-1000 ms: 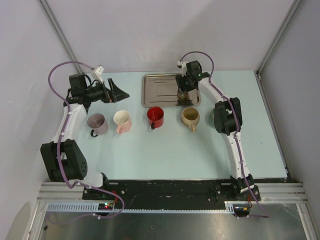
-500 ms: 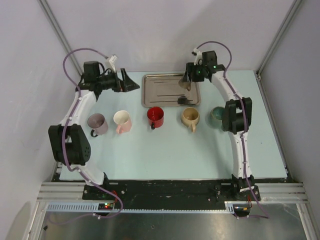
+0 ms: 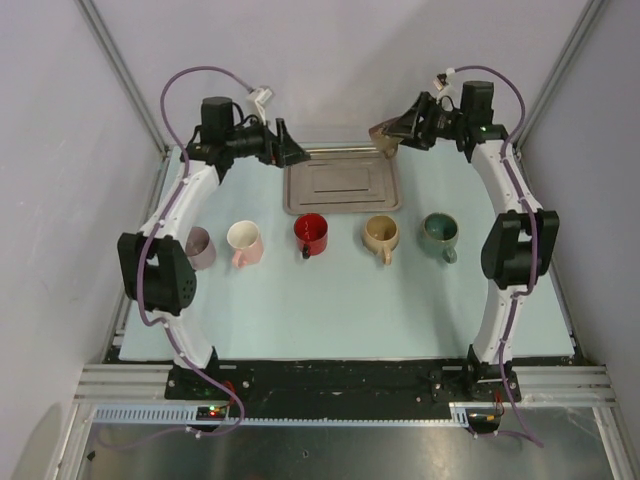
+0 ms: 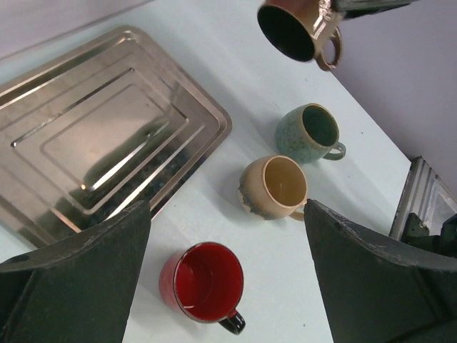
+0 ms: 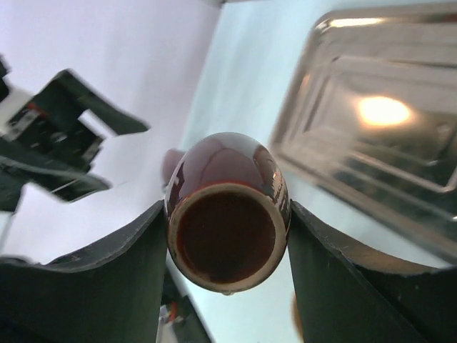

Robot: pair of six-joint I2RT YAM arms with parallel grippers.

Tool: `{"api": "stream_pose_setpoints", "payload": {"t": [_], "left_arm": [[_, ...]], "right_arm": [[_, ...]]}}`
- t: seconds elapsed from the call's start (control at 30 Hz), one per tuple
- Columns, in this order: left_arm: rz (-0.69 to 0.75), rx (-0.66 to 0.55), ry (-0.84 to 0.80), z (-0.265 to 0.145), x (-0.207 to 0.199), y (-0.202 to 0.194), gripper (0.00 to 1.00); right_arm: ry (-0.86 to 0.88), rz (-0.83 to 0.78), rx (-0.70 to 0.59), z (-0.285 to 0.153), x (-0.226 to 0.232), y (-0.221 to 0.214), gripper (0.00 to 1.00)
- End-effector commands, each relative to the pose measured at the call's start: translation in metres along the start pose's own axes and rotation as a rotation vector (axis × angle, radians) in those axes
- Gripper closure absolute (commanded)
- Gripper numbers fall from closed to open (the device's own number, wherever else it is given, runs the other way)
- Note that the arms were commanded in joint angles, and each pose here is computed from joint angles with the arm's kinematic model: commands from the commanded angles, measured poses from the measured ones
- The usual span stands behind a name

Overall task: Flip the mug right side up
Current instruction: Turn over the cup on the tray.

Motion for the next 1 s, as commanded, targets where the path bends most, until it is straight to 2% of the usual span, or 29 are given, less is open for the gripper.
{"api": "stream_pose_setpoints", "payload": {"t": [0.0,0.2,0.57,0.97], "left_arm": [[0.131,-0.048,0.012,0.009,-0.011,0.026,0.10],[0.177,-0.053,-0.044,0.026,-0.036,0.035,0.14],[0.236,-0.022,-0.171,0.041,-0.086,0.023,0.23],[0.260,-0.007,-0.249,0.040,-0.113,0.016,0.26]], "right_arm": [[0.267,0.057,0.048,-0.031,0.077,-0.008,0.71],[0.412,0.116,0.106,-0.049,0.109,-0.030,0.72],[0.582,0.242,0.189,-0.060,0.143,-0.066,0.72],[0.608,0.270,0.211,-0.055,0.149,-0.081,0.72]]}}
Point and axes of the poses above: each gripper's point midway between its finger pads, its own z axis out along the fingers, its own x axis along the line the jaws close on, y = z × x, the point moved 2 cm from there along -z, back along the fingers, and after that the axes turned 1 degree about z, right-handed, at the moved point
